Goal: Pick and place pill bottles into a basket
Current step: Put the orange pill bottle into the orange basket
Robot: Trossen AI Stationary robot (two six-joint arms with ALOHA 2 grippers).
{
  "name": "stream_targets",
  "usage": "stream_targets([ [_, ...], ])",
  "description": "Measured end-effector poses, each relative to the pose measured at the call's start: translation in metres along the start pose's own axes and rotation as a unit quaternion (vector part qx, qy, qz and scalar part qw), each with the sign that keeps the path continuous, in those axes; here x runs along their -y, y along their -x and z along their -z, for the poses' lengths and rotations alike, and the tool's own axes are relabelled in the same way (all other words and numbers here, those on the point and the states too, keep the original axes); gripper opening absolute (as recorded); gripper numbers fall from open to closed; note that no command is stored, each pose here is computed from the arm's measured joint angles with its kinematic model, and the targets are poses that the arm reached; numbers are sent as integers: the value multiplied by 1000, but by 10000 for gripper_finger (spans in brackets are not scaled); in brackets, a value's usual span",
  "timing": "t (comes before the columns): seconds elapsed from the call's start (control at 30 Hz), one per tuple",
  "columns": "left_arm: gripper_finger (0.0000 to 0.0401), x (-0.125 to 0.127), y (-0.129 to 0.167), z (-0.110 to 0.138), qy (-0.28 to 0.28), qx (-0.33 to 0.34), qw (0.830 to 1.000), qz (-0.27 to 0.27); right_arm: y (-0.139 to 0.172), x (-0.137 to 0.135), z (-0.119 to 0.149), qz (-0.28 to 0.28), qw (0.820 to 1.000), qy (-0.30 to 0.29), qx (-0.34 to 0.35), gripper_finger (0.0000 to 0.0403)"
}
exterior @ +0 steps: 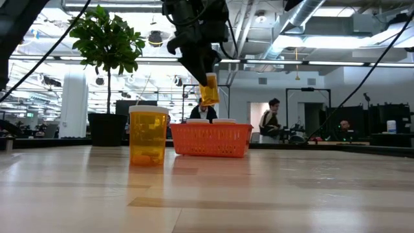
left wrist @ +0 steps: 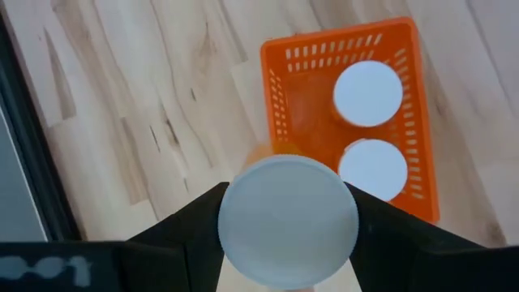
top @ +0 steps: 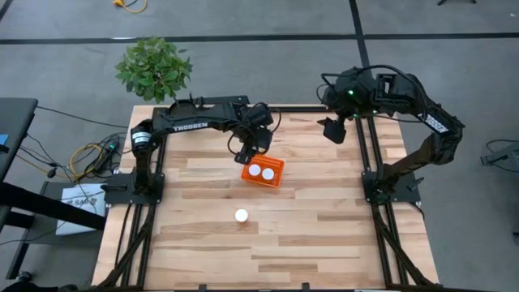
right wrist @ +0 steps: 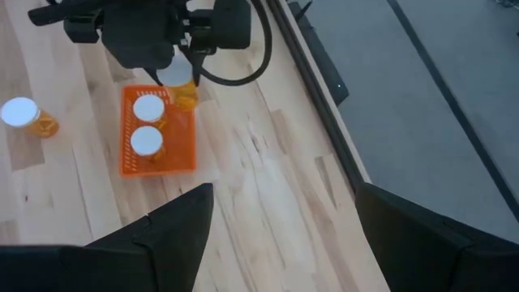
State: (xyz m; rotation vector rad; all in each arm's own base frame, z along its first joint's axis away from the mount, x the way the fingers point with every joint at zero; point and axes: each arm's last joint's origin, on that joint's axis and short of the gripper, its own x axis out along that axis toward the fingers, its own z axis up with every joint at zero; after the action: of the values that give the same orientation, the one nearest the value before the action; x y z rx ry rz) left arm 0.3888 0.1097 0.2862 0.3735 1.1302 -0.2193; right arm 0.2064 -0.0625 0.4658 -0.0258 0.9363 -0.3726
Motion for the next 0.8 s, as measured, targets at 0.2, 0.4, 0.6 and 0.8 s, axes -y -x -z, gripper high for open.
stream_targets([
  [0.2,201,0,0,-1,0,9,1000,8,0,0,0,-3,1000,4,0,297],
  [0.4,201,-3,-5,1,14,13,1000,17,0,0,0,-3,1000,4,0,297],
  [0.6,201,-2,-23,6,23,-21,998,47,0,0,0,-5,1000,3,1,297],
  [0.8,201,-3,-27,2,18,-10,999,40,0,1,0,-4,1000,-3,0,297],
])
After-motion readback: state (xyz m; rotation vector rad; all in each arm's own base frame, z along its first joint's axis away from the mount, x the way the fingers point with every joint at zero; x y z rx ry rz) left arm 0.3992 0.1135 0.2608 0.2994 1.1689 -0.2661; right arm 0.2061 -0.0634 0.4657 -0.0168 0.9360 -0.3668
